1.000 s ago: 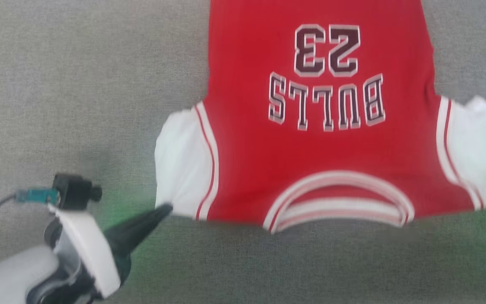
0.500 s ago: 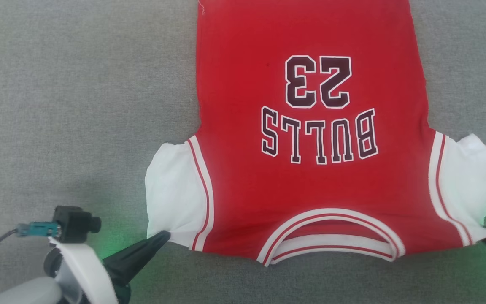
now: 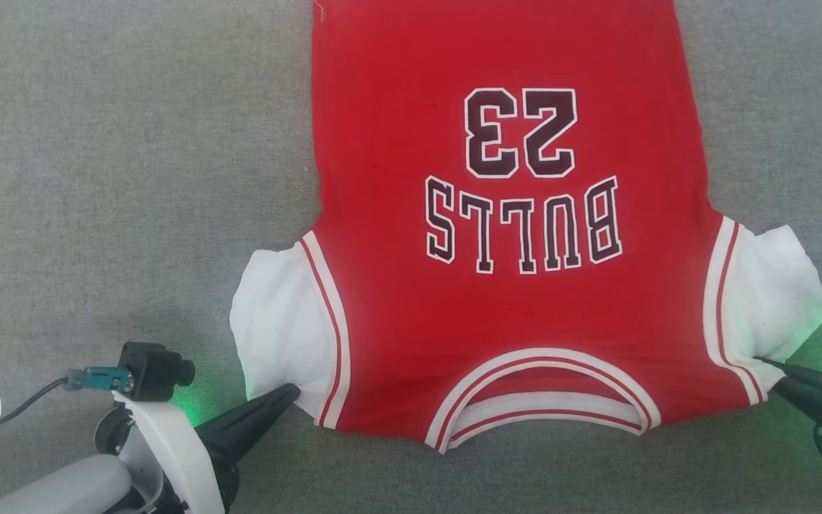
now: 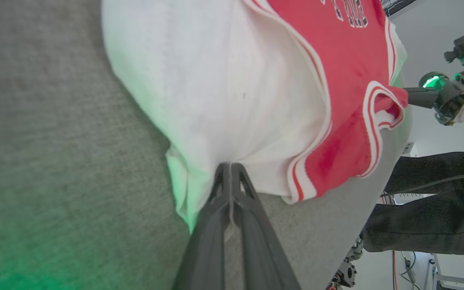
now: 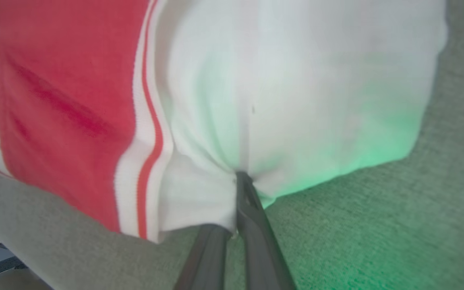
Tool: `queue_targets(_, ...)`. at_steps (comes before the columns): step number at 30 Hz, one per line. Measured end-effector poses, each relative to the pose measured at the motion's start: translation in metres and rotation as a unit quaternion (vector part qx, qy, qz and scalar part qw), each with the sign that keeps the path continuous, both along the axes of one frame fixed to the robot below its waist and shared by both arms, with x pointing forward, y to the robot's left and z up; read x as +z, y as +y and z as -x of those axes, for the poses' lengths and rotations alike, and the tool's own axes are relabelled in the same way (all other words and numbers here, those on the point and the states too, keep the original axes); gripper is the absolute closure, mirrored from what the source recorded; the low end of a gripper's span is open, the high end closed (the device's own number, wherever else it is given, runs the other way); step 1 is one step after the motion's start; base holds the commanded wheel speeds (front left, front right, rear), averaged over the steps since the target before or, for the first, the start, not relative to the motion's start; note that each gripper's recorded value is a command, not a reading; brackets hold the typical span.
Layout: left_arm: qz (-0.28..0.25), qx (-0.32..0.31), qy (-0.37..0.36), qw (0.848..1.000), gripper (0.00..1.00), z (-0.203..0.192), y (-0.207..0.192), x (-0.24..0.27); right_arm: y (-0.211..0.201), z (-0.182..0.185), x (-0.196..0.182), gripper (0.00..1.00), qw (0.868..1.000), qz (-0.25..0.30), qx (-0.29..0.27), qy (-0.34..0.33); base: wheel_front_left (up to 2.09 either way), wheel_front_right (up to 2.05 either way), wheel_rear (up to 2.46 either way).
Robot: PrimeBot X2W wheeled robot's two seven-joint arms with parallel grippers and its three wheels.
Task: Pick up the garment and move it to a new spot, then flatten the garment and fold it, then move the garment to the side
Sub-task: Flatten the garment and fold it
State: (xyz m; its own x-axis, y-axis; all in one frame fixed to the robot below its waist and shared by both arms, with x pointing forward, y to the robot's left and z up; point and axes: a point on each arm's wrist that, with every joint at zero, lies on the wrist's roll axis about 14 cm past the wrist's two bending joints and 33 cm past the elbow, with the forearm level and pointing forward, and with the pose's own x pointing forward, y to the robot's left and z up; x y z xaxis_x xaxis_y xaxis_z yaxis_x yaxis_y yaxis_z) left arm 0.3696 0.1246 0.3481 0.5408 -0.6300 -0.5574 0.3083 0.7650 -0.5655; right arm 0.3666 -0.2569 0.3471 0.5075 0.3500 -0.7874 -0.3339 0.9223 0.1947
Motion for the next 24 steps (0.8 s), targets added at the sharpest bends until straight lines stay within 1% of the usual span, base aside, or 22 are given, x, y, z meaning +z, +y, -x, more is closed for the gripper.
queue_targets(6,0.012,0.003,-0.016,1.000,1.00,0.001,-0.007,0.008,0.001,-0.001,0.024,0.00,0.999,-0.003,0.017,-0.039,0.00,0.00,0.00)
queue_targets(8,0.016,0.004,-0.019,1.000,1.00,0.002,-0.008,0.010,-0.012,-0.005,0.039,0.00,0.999,0.012,0.016,-0.048,0.00,0.00,0.00)
queue_targets(10,0.019,0.004,-0.022,1.000,1.00,0.002,-0.008,0.012,-0.036,-0.014,0.059,0.00,0.997,0.037,0.007,-0.064,0.00,0.00,0.00)
queue_targets(11,0.021,0.004,-0.025,0.999,1.00,0.002,-0.009,0.013,-0.043,-0.021,0.071,0.00,0.996,0.041,0.003,-0.074,0.00,0.00,0.00)
queue_targets(13,0.025,0.004,-0.030,0.999,1.00,0.003,-0.011,0.015,-0.044,-0.035,0.091,0.00,0.995,0.033,-0.002,-0.091,0.00,0.00,0.00)
queue_targets(15,0.030,0.005,-0.033,0.999,1.00,0.004,-0.013,0.017,-0.044,-0.053,0.110,0.00,0.993,0.023,-0.007,-0.115,0.00,0.00,0.00)
queue_targets(20,0.041,0.002,-0.041,0.998,1.00,-0.001,-0.020,0.020,-0.045,-0.120,0.148,0.00,0.984,0.026,-0.013,-0.178,0.00,0.00,0.00)
queue_targets(22,0.041,-0.004,-0.046,0.998,1.00,-0.004,-0.023,0.021,-0.040,-0.145,0.151,0.00,0.983,0.022,-0.018,-0.180,0.00,0.00,0.00)
queue_targets(24,0.044,-0.008,-0.049,0.998,1.00,-0.006,-0.028,0.023,-0.034,-0.169,0.143,0.00,0.985,0.019,-0.026,-0.167,0.00,0.00,0.00)
